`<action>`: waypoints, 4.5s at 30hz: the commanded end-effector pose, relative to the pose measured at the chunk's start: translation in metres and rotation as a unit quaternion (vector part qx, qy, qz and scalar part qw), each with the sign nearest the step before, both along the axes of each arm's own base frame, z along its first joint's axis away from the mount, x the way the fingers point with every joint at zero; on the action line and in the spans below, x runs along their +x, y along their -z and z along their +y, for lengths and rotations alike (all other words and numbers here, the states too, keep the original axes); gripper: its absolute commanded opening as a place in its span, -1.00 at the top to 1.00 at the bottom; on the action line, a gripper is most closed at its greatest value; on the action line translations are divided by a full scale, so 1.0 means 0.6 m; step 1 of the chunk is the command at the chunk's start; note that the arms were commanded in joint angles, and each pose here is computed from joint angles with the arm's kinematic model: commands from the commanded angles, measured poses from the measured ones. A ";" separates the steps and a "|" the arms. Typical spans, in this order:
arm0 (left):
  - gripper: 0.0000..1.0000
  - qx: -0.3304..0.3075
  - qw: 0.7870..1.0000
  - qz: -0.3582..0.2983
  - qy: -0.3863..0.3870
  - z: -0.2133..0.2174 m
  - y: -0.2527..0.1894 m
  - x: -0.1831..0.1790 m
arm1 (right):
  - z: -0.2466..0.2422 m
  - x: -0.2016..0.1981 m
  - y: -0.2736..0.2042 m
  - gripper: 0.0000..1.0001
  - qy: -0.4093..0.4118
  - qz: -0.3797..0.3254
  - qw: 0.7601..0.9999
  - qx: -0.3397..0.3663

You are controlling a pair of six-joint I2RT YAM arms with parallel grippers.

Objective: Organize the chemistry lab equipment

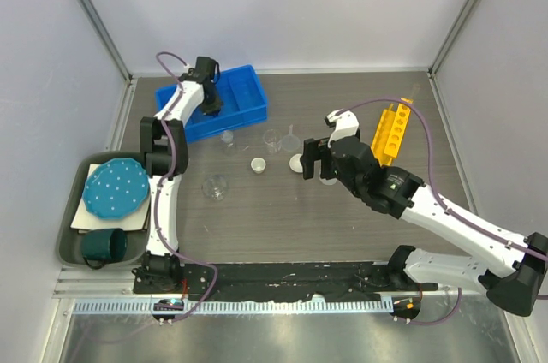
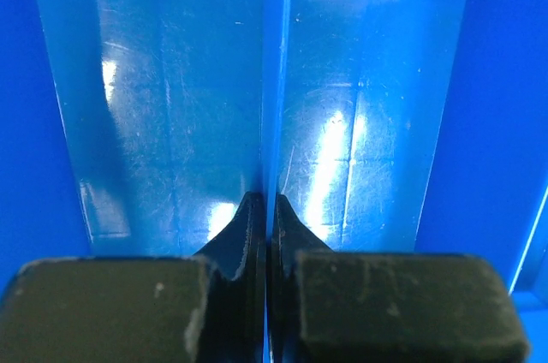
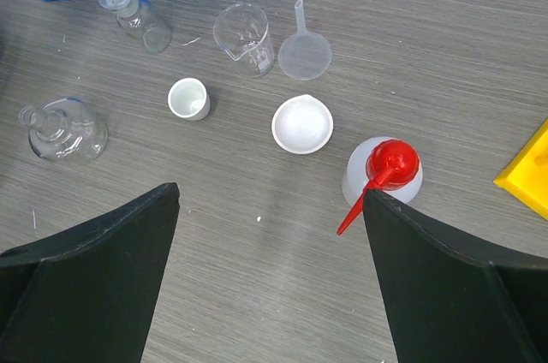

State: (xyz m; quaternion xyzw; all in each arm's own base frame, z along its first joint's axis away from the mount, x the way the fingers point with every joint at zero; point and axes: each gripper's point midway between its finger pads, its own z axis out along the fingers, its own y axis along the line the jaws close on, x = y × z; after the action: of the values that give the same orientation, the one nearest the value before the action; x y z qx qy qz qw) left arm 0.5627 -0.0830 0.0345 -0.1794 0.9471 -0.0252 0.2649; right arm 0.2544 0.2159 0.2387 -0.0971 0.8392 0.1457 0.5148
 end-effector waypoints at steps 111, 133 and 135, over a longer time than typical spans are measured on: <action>-0.12 0.084 0.995 0.011 0.058 -0.049 -0.108 -0.480 | 0.039 -0.136 0.038 -0.87 -0.050 0.024 0.998 -0.034; 0.48 0.078 0.995 0.018 0.057 -0.046 -0.086 -0.496 | 0.035 -0.144 0.049 -0.87 -0.051 0.033 0.998 -0.029; 0.56 0.081 0.995 0.018 0.057 -0.045 -0.088 -0.495 | 0.033 -0.144 0.050 -0.87 -0.050 0.032 0.998 -0.029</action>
State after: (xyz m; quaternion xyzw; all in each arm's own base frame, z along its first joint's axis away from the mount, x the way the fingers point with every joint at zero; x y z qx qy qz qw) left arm 0.2594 -0.1079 0.0803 -0.0981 0.9645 0.0447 0.2410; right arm 0.1668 0.2367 0.2001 -0.1716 0.8591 0.1375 0.4621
